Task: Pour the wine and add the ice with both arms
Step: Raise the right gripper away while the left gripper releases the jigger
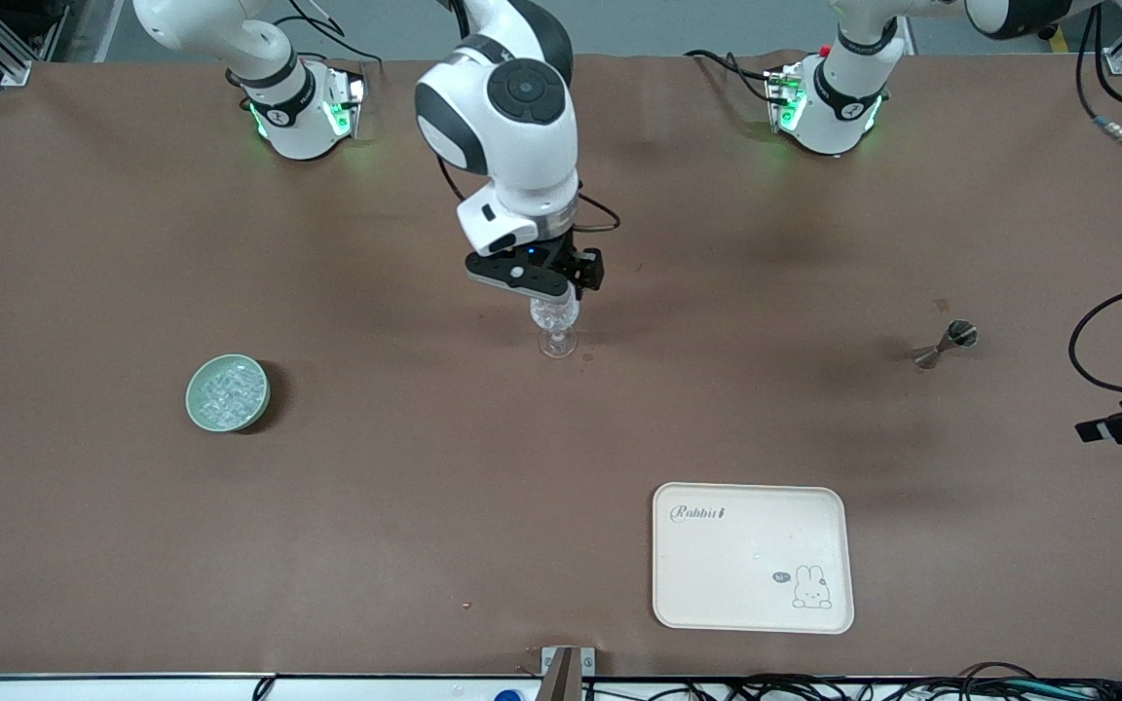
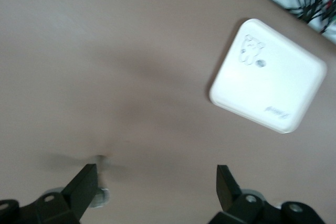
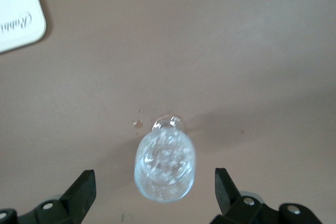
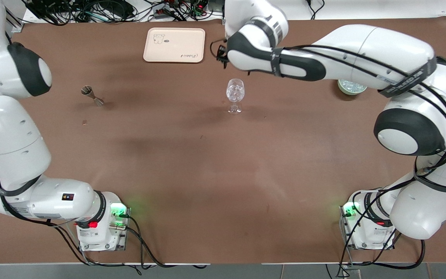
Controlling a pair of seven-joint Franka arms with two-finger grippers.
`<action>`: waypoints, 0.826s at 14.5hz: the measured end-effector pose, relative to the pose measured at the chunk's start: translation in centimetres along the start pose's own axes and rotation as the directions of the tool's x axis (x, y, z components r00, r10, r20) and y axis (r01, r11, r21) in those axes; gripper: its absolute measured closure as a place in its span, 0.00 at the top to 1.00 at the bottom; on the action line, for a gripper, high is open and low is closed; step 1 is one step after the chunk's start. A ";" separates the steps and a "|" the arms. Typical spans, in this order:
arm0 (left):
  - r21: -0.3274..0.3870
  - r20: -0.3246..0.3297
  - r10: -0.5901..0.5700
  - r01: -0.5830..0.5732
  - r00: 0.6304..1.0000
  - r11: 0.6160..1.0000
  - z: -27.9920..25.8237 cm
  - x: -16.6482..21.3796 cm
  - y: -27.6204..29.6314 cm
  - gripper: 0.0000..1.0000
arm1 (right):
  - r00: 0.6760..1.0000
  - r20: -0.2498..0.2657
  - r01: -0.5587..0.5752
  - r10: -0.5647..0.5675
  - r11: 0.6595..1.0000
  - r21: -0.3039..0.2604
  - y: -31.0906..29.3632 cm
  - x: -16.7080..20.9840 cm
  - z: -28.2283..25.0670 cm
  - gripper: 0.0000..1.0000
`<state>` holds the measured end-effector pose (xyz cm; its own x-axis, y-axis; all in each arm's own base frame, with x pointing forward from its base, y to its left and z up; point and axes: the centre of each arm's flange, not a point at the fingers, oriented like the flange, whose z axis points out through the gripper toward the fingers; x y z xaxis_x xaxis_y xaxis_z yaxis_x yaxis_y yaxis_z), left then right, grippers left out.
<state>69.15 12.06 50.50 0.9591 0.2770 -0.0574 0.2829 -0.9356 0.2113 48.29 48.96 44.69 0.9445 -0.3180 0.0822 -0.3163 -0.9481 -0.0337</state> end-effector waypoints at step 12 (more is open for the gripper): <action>0.101 -0.082 0.288 -0.280 0.954 0.955 -9.8 -17.2 11.6 1.00 | 0.997 -0.073 -0.041 0.035 0.996 -0.081 20.6 17.5 -13.9 1.00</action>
<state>55.88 -1.43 63.54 0.9962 0.0128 0.0860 0.0024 -0.9928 0.1195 57.06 23.79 59.25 0.9238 -0.3507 0.1538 -0.3609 -0.9316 0.0439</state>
